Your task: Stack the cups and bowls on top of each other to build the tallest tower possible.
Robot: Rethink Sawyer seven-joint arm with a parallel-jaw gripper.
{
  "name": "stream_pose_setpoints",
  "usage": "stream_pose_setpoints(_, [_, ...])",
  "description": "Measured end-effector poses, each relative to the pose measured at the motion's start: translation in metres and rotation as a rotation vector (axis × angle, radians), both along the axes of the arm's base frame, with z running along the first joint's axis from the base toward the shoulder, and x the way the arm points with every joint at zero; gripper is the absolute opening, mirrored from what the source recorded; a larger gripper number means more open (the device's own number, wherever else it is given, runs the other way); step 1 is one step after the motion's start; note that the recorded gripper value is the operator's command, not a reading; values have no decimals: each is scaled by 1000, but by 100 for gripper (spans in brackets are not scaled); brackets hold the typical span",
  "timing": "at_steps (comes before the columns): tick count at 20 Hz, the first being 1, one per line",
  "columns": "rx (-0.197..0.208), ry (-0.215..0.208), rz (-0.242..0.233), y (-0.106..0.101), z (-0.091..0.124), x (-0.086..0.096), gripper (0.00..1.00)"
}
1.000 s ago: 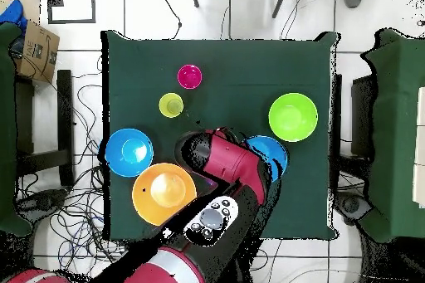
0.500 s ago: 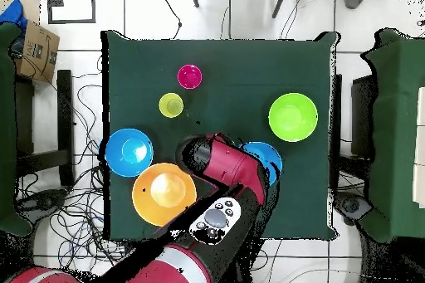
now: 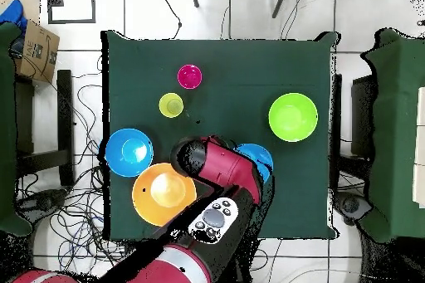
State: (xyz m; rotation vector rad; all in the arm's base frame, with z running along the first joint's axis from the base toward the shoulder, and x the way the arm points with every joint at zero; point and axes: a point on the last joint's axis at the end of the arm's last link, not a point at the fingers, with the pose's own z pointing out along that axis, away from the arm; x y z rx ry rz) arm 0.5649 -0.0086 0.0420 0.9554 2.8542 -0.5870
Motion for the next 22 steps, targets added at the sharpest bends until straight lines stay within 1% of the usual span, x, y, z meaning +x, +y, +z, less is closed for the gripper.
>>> stream_pose_setpoints(3, [0,0,3,2,0,0,100])
stream_pose_setpoints(11, [-1,-1,29,16,0,0,100])
stream_pose_setpoints(22, [0,-4,29,17,2,1,100])
